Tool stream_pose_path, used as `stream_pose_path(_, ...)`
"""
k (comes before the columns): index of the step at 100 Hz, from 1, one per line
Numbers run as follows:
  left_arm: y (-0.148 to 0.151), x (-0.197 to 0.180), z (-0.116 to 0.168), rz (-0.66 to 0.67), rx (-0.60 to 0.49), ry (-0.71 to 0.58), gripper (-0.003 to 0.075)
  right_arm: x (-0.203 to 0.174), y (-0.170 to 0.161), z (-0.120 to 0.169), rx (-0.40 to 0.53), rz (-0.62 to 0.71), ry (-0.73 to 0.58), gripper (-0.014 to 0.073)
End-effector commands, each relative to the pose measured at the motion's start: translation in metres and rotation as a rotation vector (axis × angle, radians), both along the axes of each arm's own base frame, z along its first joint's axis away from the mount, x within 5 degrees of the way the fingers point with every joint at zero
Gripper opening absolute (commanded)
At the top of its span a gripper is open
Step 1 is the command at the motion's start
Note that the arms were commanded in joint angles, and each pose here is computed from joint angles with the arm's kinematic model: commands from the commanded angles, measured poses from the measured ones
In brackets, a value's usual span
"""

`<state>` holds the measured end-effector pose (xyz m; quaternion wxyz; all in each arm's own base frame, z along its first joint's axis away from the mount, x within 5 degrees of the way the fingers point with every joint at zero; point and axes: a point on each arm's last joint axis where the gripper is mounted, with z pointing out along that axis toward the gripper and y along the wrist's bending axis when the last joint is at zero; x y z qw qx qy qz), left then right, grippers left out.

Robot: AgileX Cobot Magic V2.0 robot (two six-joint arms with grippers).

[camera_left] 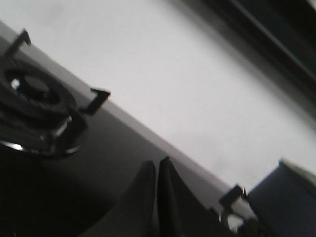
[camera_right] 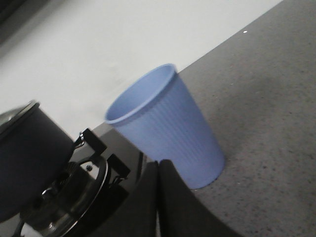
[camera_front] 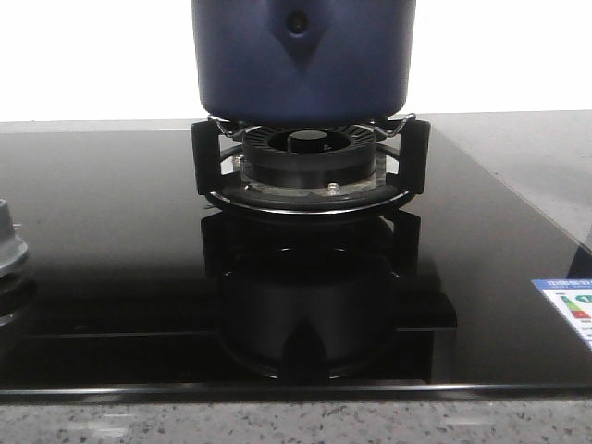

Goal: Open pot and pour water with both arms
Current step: 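Grasp the purple lid knob with the left gripper and lift the lid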

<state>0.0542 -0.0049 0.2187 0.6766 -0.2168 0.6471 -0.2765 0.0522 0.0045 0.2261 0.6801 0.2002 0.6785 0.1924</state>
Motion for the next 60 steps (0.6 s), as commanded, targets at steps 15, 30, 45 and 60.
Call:
stream_pose_path(15, -0.014, 0.002, 0.047, -0.166, 0.321, 0.138, -0.002, 0.0, 0.014, 0.063, -0.359, 0.204, 0.215, -0.0071)
stream_pose_path(30, -0.025, 0.013, 0.067, -0.323, 0.427, 0.234, -0.002, 0.006, 0.022, 0.084, -0.367, 0.364, 0.386, -0.0071)
stream_pose_path(45, -0.041, 0.026, 0.081, -0.512, 0.494, 0.209, -0.002, 0.013, 0.027, 0.093, -0.353, 0.493, 0.552, -0.0071)
stream_pose_path(60, -0.062, 0.036, 0.099, -0.715, 0.516, 0.1, -0.0018, 0.016, 0.032, 0.103, -0.354, 0.546, 0.479, -0.0071)
